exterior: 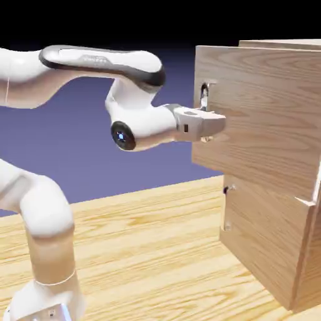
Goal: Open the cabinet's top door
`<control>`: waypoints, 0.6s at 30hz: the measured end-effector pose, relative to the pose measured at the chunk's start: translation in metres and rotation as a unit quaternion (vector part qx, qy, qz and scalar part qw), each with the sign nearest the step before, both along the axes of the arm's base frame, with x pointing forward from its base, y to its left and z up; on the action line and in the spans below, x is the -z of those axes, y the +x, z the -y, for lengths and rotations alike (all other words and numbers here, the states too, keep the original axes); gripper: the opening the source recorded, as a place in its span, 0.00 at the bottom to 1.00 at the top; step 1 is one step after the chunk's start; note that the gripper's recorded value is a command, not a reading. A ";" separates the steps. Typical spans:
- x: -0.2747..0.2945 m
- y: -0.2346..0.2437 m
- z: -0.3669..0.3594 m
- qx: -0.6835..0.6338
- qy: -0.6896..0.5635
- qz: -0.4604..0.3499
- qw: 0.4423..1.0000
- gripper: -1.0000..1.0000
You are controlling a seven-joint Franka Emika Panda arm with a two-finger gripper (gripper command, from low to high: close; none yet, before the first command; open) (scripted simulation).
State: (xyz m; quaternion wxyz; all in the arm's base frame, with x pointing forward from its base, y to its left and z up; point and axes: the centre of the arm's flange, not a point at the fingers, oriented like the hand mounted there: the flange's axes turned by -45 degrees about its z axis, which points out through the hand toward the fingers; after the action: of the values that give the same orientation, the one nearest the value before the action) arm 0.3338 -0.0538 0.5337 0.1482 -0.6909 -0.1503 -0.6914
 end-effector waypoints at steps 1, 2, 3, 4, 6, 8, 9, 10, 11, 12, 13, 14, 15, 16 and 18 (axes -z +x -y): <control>0.000 -0.003 0.004 -0.008 0.000 0.000 1.000 0.00; 0.000 -0.006 0.008 -0.015 0.000 0.000 1.000 0.00; 0.000 -0.009 0.012 -0.023 -0.001 0.000 1.000 0.00; 0.000 -0.012 0.016 -0.031 -0.001 0.000 1.000 0.00; 0.000 -0.018 0.024 -0.047 -0.002 0.000 0.999 0.00; 0.000 -0.025 0.033 -0.064 -0.004 0.000 0.998 0.00; 0.000 -0.027 0.038 -0.072 -0.001 -0.001 0.997 0.00; 0.000 -0.031 0.043 -0.081 0.000 -0.001 0.997 0.00; 0.000 -0.034 0.049 -0.091 -0.004 -0.001 0.996 0.00; 0.001 -0.037 0.055 -0.098 0.005 -0.001 0.995 0.00; 0.000 -0.040 0.061 -0.109 0.001 -0.001 0.994 0.00; 0.000 -0.043 0.067 -0.120 0.002 -0.001 0.993 0.00; 0.000 -0.046 0.074 -0.131 0.001 -0.001 0.991 0.00; 0.000 -0.050 0.081 -0.143 0.001 -0.001 0.990 0.00; 0.000 -0.056 0.096 -0.167 0.001 -0.001 0.986 0.00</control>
State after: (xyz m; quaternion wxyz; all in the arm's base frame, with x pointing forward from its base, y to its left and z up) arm 0.2783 -0.1499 0.5333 0.2629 -0.6565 -0.2628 -0.6564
